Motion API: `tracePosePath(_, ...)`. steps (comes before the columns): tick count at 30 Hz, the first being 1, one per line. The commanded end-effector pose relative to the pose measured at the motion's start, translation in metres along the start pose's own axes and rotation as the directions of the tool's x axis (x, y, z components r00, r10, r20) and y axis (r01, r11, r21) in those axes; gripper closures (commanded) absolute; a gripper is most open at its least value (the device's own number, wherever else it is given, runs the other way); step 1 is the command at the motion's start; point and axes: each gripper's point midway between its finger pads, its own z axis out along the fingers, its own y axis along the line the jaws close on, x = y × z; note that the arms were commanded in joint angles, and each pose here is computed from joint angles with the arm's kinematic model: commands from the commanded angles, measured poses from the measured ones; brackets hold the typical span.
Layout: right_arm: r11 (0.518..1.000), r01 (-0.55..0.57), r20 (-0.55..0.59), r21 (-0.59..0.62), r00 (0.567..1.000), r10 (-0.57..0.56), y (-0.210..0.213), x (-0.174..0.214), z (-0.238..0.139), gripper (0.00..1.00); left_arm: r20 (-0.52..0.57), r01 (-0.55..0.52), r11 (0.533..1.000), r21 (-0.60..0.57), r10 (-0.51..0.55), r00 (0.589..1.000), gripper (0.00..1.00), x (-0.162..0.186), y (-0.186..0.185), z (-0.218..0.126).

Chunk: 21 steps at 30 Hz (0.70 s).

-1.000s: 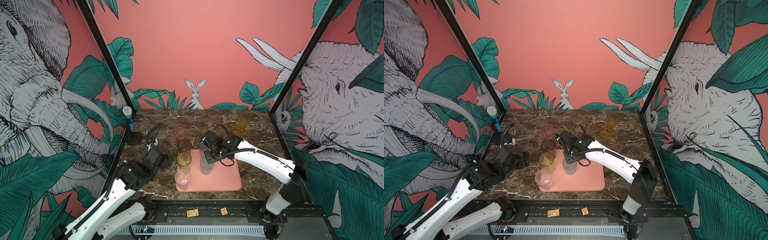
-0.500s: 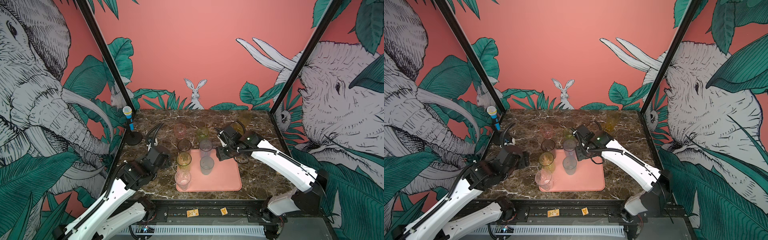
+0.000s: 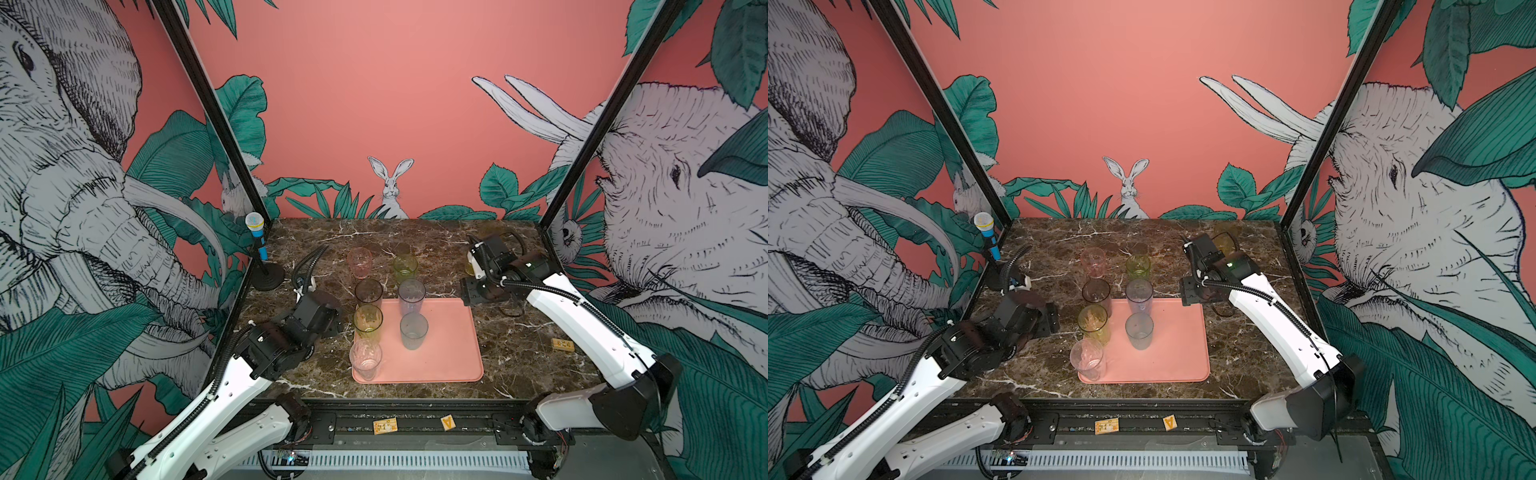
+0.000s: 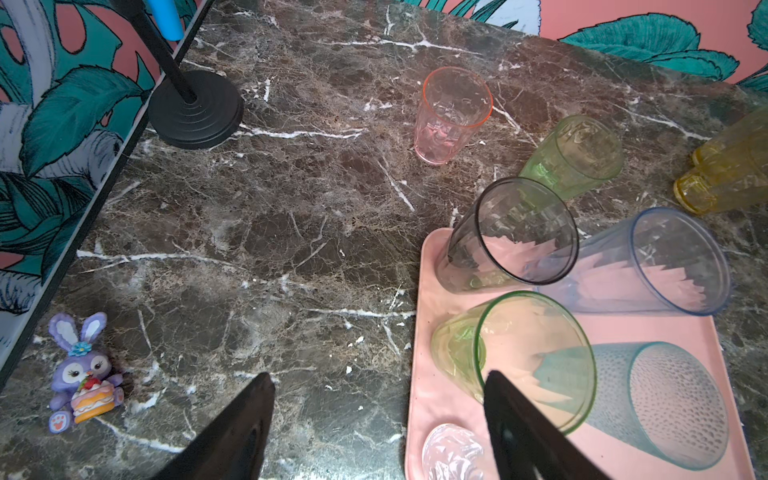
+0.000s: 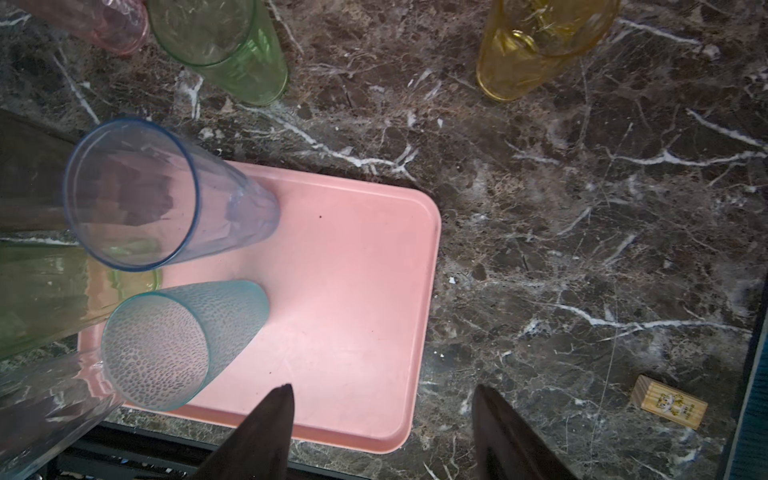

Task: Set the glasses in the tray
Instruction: 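Raise right gripper and reach toward the yellow glasses farther from the robot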

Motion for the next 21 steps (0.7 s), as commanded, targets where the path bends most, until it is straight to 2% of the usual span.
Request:
tracePosePath(1, 1.0, -0.007, 0.052, 0.03, 0.999, 0.006, -0.018, -0.016, -0.014, 0.29, 0.008, 0.022, 1.0, -0.002, -0.022, 1.0, 0.19, -0.004, 0.0, -0.002)
tracePosePath(12, 0.99, -0.125, 0.138, 0.068, 0.984, 0.115, -0.063, -0.07, -0.008, 0.28, 0.016, 0.005, 1.0, -0.021, -0.005, 1.0, 0.19, -0.01, -0.003, 0.002)
tracePosePath(20, 0.98, -0.191, 0.175, 0.052, 0.968, 0.179, -0.087, -0.107, 0.005, 0.28, 0.026, 0.003, 1.0, -0.02, -0.002, 1.0, 0.18, -0.016, -0.008, 0.002)
tracePosePath(21, 0.978, -0.201, 0.151, 0.054, 0.97, 0.191, -0.09, -0.109, 0.018, 0.28, 0.026, 0.001, 1.0, -0.02, -0.001, 1.0, 0.18, -0.016, -0.008, 0.002)
